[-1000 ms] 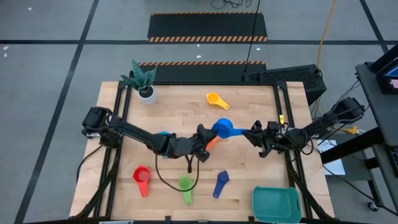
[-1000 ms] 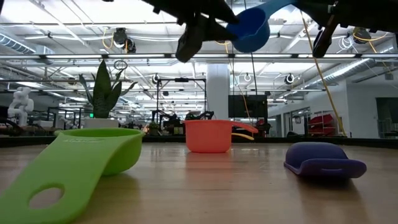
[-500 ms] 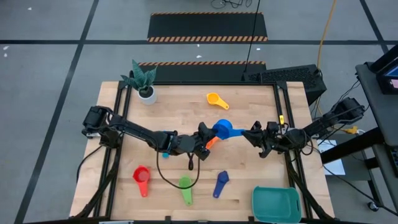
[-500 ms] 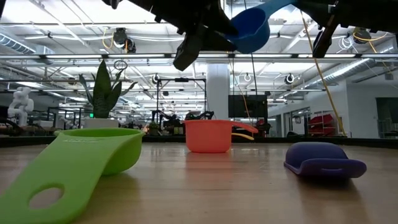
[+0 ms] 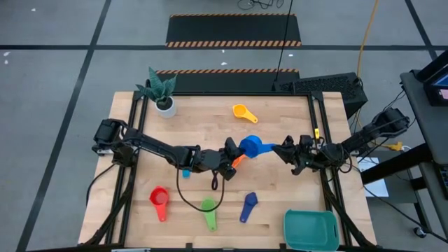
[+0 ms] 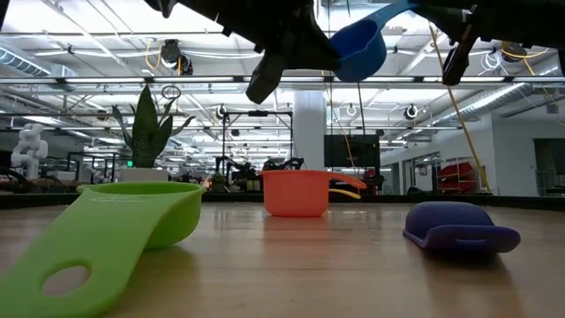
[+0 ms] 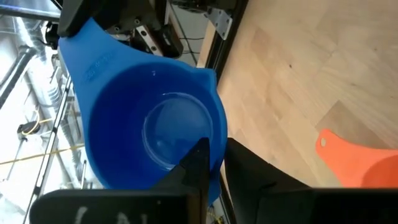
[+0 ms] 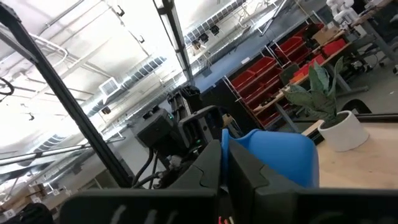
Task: Nest measuring cups in basket
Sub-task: Stack the blue measuring cup on top of the orange measuring cup
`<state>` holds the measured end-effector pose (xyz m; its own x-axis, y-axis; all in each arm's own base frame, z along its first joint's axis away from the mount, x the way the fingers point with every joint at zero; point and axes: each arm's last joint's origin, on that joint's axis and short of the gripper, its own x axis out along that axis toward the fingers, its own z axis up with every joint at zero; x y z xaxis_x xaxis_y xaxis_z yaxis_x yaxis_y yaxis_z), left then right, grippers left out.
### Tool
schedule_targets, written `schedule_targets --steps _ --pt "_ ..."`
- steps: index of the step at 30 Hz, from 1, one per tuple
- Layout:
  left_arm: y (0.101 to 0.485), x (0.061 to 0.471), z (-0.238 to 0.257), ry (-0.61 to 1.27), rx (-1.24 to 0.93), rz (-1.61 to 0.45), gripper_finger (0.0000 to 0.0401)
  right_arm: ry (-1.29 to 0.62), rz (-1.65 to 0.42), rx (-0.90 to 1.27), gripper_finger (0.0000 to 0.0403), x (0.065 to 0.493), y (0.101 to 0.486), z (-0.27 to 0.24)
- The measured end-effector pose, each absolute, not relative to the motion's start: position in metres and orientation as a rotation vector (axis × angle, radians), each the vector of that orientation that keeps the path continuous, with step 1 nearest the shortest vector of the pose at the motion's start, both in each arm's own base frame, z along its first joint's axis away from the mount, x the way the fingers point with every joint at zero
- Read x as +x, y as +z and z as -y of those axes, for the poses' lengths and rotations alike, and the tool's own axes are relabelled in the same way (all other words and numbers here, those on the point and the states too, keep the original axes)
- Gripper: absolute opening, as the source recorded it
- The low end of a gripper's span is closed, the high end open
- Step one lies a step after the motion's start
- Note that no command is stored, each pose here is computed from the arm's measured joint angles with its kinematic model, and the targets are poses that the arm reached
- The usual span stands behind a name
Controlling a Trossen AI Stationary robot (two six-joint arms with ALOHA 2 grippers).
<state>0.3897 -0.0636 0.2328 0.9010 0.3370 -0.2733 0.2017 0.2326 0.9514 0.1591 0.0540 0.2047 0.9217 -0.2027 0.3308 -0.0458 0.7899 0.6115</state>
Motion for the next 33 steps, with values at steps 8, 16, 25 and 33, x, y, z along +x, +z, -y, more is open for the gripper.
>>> schedule_targets --steps 8,16,25,33 --pt "0.23 0.39 0.058 0.054 1.35 -0.484 0.0015 -0.097 0.393 0.651 0.0027 0.159 0.204 -0.054" --pt "0.227 0.389 0.058 0.06 1.287 -0.513 0.0008 -0.1 0.414 0.585 0.0178 0.156 0.209 -0.053" --pt "0.222 0.372 0.073 -0.004 1.076 -0.63 0.0006 -0.214 0.433 0.459 0.0301 0.145 0.219 -0.046" --pt "0.23 0.354 0.081 -0.06 0.866 -0.688 0.0008 -0.383 0.411 0.392 0.0303 0.134 0.224 -0.037"
